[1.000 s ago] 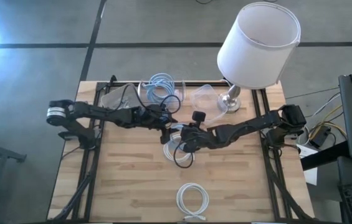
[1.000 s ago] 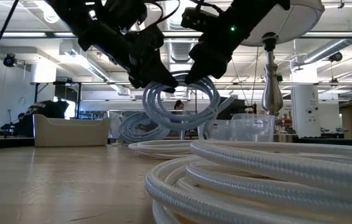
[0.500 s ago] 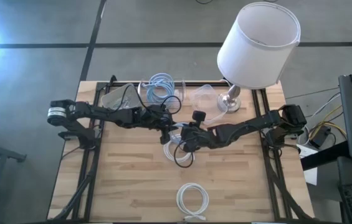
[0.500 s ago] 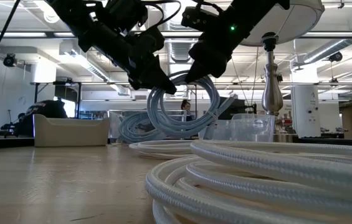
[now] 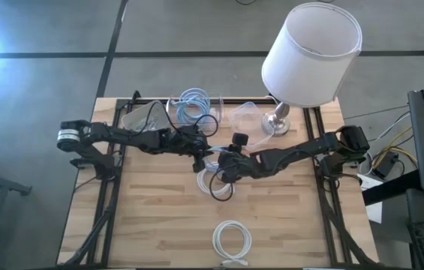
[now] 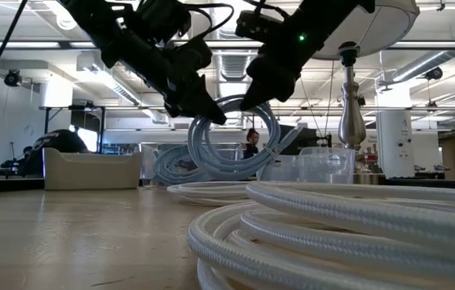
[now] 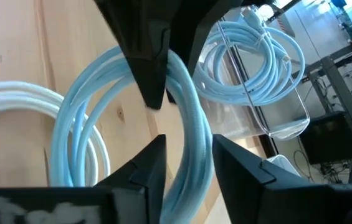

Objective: Pick & Place USB Port
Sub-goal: Put the light blue HDMI cable into the transparent bin

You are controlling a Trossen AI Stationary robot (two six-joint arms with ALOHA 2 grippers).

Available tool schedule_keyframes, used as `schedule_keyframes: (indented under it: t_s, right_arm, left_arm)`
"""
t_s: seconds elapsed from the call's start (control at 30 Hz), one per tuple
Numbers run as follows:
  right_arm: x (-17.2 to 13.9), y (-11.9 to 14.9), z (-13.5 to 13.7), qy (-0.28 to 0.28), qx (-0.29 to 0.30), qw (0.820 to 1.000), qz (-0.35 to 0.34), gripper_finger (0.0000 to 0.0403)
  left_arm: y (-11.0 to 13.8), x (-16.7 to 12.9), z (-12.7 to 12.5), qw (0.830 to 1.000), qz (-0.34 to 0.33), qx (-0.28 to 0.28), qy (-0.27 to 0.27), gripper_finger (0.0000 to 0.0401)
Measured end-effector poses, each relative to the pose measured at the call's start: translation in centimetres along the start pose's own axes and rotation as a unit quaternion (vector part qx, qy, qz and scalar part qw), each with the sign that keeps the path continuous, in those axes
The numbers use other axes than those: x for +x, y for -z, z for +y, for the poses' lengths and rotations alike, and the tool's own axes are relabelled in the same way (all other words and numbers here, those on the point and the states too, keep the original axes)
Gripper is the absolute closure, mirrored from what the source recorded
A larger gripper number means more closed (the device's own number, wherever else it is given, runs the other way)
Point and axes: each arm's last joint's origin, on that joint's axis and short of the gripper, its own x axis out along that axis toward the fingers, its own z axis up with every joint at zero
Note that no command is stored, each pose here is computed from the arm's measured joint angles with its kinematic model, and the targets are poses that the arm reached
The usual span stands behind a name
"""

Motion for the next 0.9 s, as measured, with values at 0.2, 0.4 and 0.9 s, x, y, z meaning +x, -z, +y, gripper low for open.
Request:
schedule_keyframes:
  t_s: [0.2,0.4,0.9]
  right_arm:
    - [-1.7,0.2,-0.9,-0.003,0.008,1.0,0.011,0.0249]
    - [-4.1,0.6,-2.8,-0.002,0.044,0.998,0.034,0.0233]
    - [-5.6,4.4,-4.2,0.014,0.085,0.991,0.105,0.0243]
  left_arm:
    - [0.3,0.0,0.3,0.999,0.013,0.009,-0.028,0.0337]
    - [-0.2,-0.3,0.7,0.999,0.011,0.011,-0.039,0.0338]
    - [-8.0,-4.7,5.7,0.98,0.018,0.065,-0.185,0.0333]
